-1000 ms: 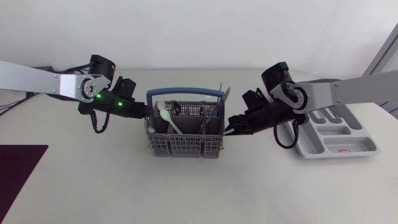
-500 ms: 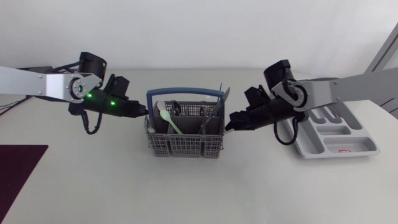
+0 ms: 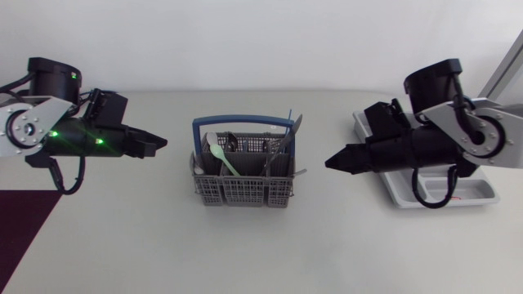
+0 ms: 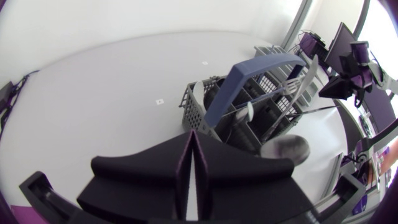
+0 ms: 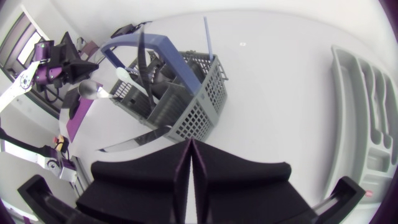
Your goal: Unload the cutlery basket into the drawer organizer.
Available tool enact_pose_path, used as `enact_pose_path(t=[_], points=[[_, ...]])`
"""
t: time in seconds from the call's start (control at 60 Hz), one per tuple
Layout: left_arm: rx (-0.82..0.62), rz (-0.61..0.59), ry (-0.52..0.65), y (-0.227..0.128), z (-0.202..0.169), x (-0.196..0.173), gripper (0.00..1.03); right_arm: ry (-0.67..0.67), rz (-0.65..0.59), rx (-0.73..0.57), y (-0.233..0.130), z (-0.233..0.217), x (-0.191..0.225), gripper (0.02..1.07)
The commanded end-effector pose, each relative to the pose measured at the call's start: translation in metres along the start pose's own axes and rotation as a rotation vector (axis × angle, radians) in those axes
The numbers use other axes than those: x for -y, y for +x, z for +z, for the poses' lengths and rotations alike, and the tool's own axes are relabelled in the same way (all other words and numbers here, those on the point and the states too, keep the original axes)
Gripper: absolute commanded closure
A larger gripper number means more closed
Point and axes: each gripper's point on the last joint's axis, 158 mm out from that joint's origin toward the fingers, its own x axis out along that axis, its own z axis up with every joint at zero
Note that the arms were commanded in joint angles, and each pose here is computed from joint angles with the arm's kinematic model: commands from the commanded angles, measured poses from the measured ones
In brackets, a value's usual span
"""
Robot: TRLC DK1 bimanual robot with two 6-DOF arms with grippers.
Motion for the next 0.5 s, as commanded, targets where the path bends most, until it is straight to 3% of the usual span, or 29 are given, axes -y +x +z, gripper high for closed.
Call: enact_pose_path(t=[0.0, 0.2, 0.483], points=[[0.02, -0.014, 0.059, -0.014, -0.006, 0.016, 1.0, -0.028, -0.022, 0.01, -0.013, -0.007, -0.004, 0.98], [0.071, -0.027, 0.151, -0.04, -0.006, 0.044, 0.92, -0.078, -0.016, 0.045, -0.04, -0.003, -0.027, 0.96], [0.105, -0.05, 0.22, -0.055, -0.005, 0.066, 0.85, -0.211, 0.006, 0.067, -0.051, 0.0, -0.071, 0.82]])
